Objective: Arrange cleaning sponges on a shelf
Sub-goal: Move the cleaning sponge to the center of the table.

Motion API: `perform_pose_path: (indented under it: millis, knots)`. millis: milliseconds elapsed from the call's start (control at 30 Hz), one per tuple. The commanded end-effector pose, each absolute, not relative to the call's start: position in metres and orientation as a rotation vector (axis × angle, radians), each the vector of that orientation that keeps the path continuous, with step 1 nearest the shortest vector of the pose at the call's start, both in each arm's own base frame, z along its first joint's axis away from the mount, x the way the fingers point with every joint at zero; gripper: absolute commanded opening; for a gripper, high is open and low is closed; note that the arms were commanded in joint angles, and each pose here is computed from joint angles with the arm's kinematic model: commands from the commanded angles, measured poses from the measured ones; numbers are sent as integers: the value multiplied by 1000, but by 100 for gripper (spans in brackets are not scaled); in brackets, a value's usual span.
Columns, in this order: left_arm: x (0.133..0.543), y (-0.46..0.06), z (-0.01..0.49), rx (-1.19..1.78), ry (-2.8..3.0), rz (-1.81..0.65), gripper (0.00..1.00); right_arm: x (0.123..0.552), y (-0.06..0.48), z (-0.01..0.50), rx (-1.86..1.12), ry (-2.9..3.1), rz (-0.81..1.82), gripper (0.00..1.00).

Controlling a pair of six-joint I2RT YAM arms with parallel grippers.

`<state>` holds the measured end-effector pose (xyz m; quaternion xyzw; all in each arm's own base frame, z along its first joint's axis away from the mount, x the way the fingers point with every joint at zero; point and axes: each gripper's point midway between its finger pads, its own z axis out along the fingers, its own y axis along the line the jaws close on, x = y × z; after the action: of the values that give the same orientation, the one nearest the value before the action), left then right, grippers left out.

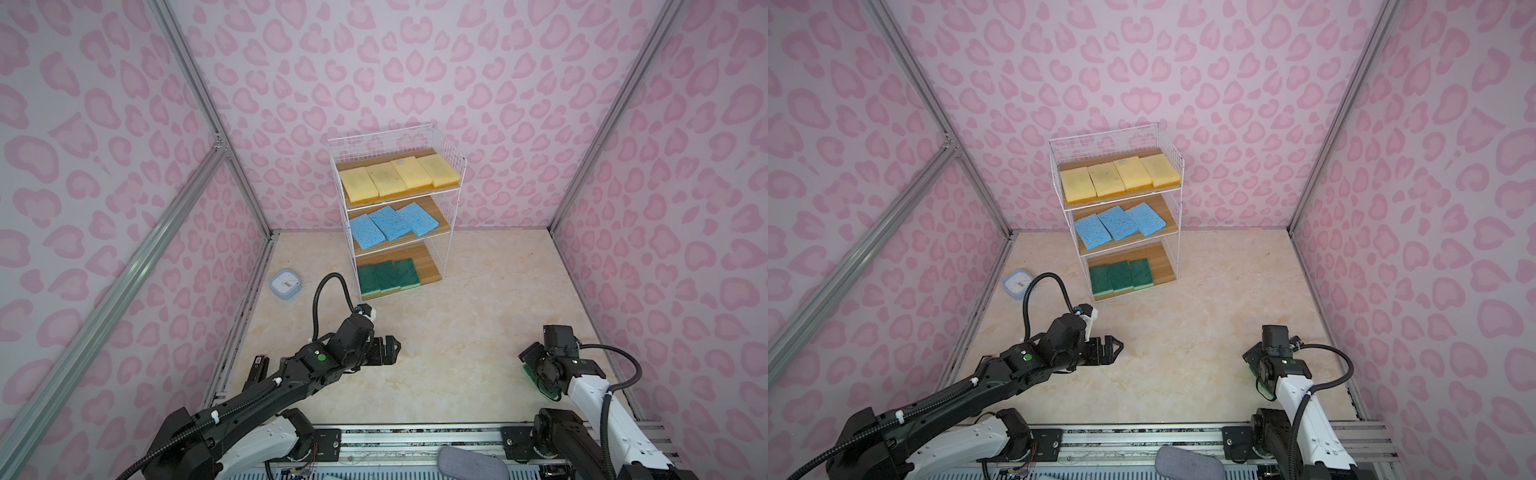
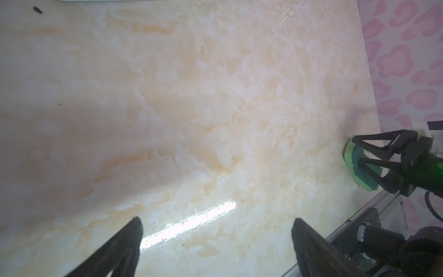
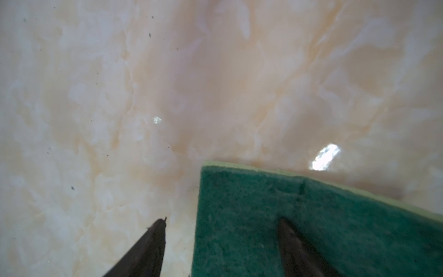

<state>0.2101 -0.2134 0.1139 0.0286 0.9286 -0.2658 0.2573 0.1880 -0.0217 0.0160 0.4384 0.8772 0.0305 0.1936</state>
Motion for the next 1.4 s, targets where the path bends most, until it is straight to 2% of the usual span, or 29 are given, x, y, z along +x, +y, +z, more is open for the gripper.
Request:
perform_pose_path:
  millis: [0, 300, 433, 633, 700, 767, 833, 867, 933, 1000, 1167, 1267, 1367]
  knots:
    - [214, -211, 120, 65, 2497, -706, 98, 246, 52, 36, 1017, 2417, 543, 74]
    - [207, -199, 123, 29, 2491, -686, 98, 290, 202, 57, 539, 2569, 712, 73]
    - [204, -192, 123, 7, 2485, -679, 98, 302, 250, 84, 403, 2532, 791, 72]
    - [203, -186, 123, -9, 2478, -656, 98, 305, 317, 144, 166, 2437, 1073, 71]
    - [205, -186, 125, -9, 2471, -653, 99, 305, 315, 157, 144, 2421, 1070, 71]
    - [208, -186, 126, -5, 2469, -644, 89, 306, 305, 165, 150, 2412, 1052, 70]
    - [214, -189, 124, -7, 2474, -645, 68, 308, 288, 166, 188, 2421, 1035, 66]
    - [217, -192, 124, -3, 2480, -653, 61, 309, 281, 166, 205, 2420, 1040, 64]
    - [225, -202, 124, 18, 2488, -661, 48, 308, 259, 161, 257, 2428, 1041, 59]
    - [235, -215, 126, 46, 2495, -670, 41, 306, 236, 156, 297, 2433, 1030, 54]
    - [256, -244, 125, 103, 2520, -680, 40, 303, 186, 140, 371, 2449, 1009, 47]
    - [262, -254, 118, 98, 2529, -681, 42, 306, 171, 130, 347, 2490, 1018, 50]
    - [263, -260, 106, 81, 2556, -676, 48, 308, 155, 109, 349, 2590, 988, 52]
